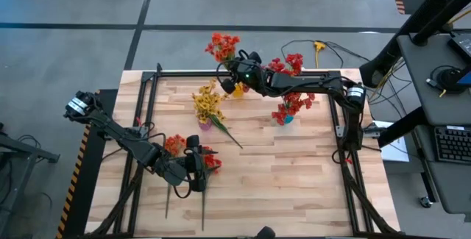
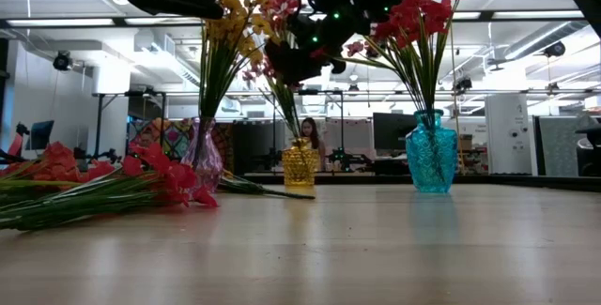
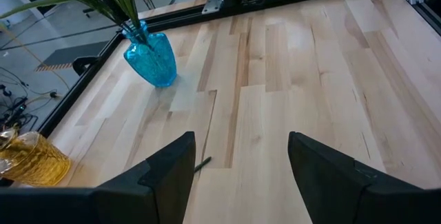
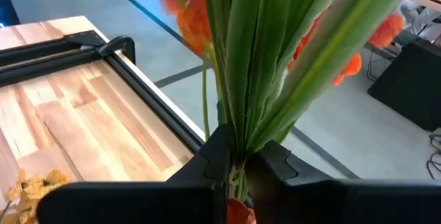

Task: Sort flowers into vase by color
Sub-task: Put the right orange flower into the yellow vase

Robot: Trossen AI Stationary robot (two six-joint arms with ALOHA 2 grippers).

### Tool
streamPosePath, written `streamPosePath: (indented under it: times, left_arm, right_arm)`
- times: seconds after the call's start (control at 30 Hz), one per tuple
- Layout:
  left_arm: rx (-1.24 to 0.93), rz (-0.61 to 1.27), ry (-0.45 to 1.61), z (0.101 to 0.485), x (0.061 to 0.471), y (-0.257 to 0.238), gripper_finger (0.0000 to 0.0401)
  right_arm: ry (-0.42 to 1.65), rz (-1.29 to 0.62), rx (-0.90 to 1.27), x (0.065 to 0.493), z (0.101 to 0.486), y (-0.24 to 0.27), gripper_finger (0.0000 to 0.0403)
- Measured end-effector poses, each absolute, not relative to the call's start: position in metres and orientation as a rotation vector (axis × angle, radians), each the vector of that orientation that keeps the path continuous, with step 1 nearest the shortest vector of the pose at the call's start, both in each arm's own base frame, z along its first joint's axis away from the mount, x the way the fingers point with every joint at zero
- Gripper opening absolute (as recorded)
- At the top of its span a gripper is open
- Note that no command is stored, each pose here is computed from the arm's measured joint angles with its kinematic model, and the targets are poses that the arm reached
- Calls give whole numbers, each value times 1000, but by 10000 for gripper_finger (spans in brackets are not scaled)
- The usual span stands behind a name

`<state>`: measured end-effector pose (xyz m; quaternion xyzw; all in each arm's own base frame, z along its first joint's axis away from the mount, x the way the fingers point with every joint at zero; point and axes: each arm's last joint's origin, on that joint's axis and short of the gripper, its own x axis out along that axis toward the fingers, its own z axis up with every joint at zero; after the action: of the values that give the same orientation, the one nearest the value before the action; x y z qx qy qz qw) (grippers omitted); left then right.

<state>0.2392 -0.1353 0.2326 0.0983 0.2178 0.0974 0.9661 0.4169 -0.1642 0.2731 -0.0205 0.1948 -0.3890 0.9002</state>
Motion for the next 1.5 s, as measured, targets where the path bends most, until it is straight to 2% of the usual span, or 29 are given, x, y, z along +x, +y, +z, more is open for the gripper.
streamPosePath:
  times: [0.13, 0.47, 0.83, 1.13, 1.5]
  left_arm:
    - [199, 197, 441, 233, 239, -135, 214]
    - [199, 197, 441, 233, 239, -135, 214]
    - [199, 197, 441, 233, 239, -135, 214]
    - [199, 197, 441, 233, 239, -135, 214]
    - [181, 200, 437, 233, 239, -135, 214]
  right_arm:
    - [407, -808, -26, 417, 272, -164, 38]
    - [410, -812, -2, 415, 272, -164, 109]
    - [471, -798, -7, 405, 285, -154, 153]
    - [511, -764, 5, 394, 300, -133, 177]
    - [489, -702, 2, 374, 336, -100, 180]
